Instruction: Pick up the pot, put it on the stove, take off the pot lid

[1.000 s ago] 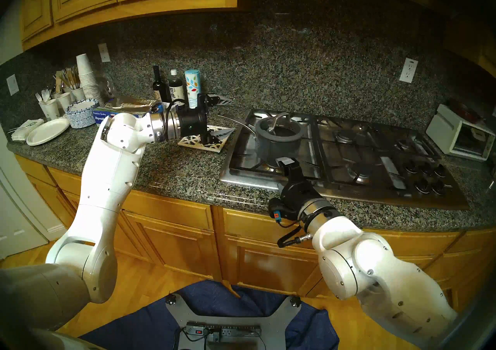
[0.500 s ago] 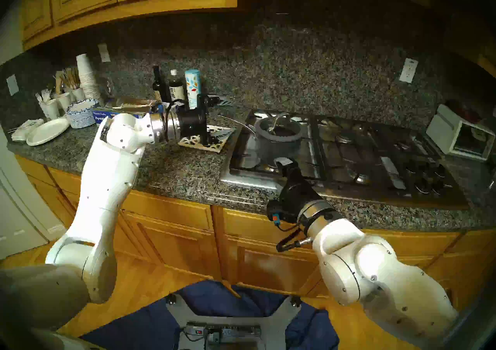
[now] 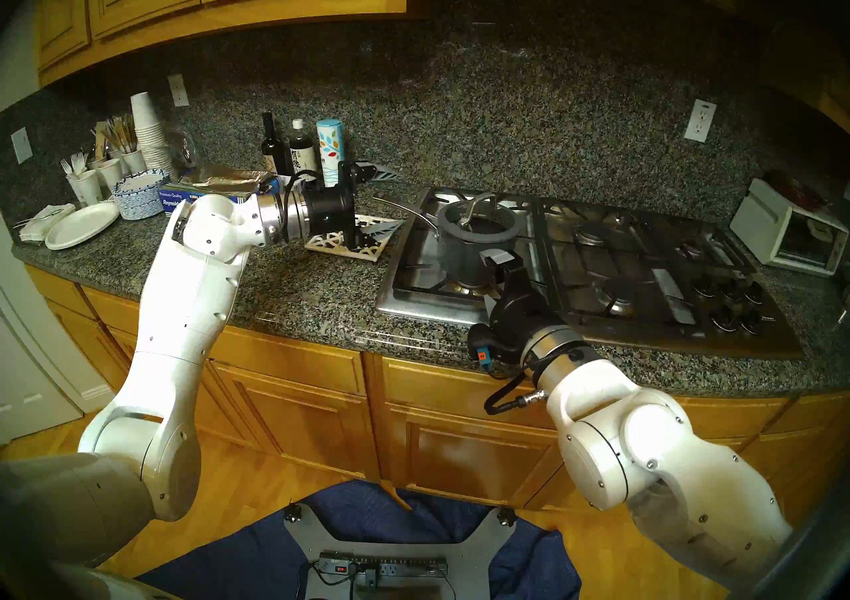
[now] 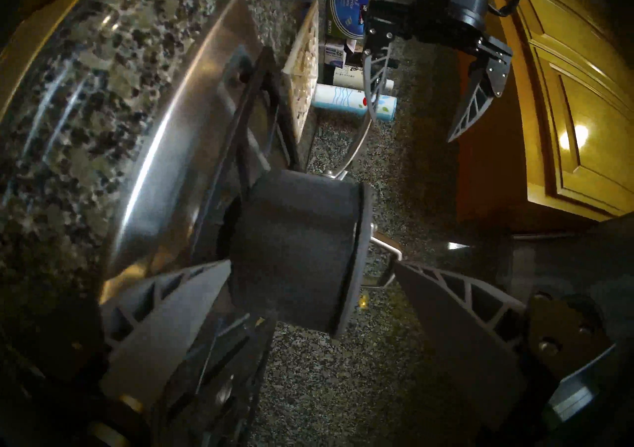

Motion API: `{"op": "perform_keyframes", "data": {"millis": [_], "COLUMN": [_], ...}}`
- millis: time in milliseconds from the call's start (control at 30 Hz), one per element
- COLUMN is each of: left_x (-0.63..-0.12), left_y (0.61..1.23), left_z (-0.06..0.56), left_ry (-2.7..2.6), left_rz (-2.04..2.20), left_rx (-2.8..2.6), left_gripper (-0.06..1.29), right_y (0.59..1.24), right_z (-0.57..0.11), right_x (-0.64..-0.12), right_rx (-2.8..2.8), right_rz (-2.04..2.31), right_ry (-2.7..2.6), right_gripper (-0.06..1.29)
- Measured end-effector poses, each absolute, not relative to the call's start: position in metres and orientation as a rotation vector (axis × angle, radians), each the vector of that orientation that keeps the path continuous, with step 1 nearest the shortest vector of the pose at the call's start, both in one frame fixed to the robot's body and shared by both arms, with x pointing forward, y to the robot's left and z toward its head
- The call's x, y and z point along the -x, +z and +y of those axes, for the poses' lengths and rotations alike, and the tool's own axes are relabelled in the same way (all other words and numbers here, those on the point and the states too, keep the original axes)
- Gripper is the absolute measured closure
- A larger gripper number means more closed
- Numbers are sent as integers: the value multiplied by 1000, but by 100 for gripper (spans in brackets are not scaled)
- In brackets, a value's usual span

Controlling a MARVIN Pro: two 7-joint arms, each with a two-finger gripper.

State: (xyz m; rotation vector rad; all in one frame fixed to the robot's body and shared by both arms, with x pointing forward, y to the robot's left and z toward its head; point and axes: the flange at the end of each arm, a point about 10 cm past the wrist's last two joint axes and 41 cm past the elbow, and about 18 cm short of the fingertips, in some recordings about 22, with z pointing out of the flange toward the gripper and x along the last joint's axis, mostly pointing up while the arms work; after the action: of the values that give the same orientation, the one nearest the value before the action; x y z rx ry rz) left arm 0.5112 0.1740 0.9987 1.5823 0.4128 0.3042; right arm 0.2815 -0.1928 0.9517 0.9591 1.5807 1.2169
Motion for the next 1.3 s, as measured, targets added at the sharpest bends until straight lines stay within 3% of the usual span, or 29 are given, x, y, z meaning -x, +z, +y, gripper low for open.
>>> {"op": "perform_keyframes", "data": {"millis": [1300], "left_x": [-511], "left_y": [998], "left_z": [173], "left_ry": [303], "left_rz": [408], "left_rx": [-1578], "left_gripper": [0], "right_y": [1043], "right_z": [-241], "right_x": [-314], "right_rx": [-936], "right_rz": [1399], "right_ry": [1367], "right_gripper": [-1]}}
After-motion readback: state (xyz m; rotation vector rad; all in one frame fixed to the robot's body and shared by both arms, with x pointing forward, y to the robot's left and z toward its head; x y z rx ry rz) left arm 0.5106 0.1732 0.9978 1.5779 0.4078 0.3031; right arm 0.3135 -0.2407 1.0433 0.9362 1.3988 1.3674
